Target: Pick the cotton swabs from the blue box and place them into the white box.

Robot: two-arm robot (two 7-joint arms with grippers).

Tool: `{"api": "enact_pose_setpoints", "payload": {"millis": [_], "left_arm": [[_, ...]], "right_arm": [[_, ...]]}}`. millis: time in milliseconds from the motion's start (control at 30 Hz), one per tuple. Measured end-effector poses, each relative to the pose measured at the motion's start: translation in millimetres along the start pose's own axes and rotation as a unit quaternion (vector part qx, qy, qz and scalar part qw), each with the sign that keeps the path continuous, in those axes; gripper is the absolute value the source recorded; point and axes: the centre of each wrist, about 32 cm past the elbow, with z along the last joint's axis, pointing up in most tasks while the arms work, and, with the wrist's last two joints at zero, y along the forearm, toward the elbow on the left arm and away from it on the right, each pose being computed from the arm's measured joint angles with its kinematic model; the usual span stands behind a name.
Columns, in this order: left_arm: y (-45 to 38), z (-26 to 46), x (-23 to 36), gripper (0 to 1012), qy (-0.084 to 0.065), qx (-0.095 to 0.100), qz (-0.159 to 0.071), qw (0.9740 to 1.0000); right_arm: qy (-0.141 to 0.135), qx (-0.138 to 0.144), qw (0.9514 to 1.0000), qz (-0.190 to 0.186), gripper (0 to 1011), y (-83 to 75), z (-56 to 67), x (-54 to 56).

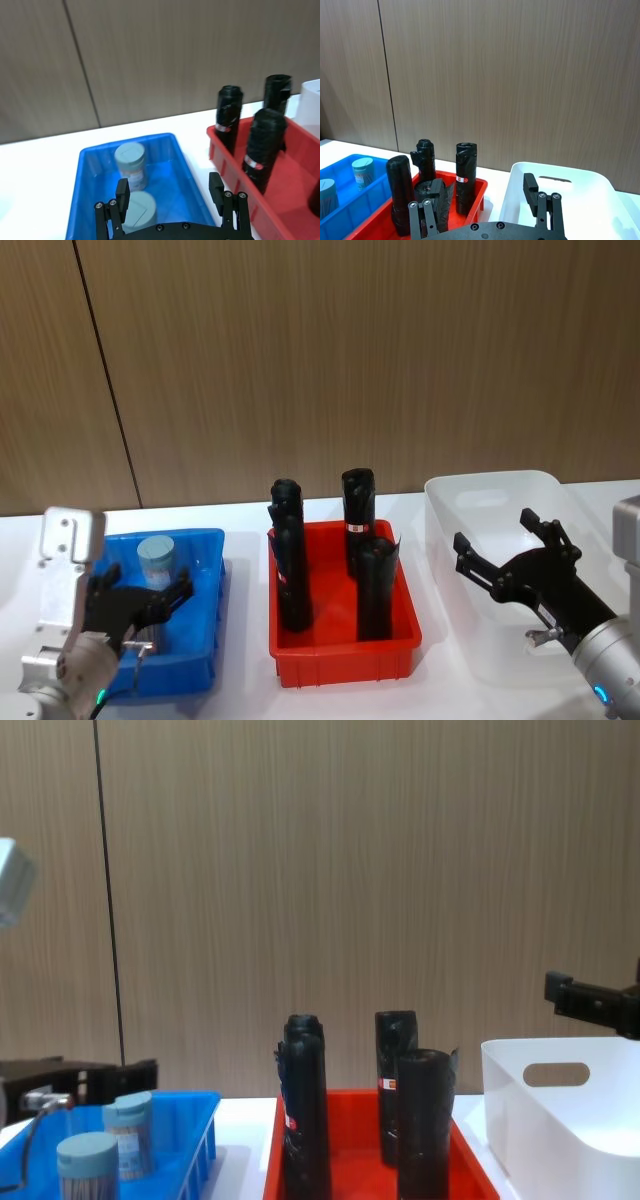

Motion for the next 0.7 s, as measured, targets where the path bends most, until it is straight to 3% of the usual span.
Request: {"api": "enact_pose_setpoints", "payload": {"millis": [367, 700], "left_arm": [[1.7, -7.3, 13.0, 1004, 0.047, 0.037, 0.038, 0.9975], [-4.7, -7.5, 22.7, 1004, 0.071, 0.066, 0.05, 0.994]], "right_arm": [[0.0, 0.0, 1.0, 0.0, 1002, 0.0, 0.0, 0.0], [0.0, 0.0, 1.0, 0.0, 1002, 0.0, 0.0, 0.0]]}}
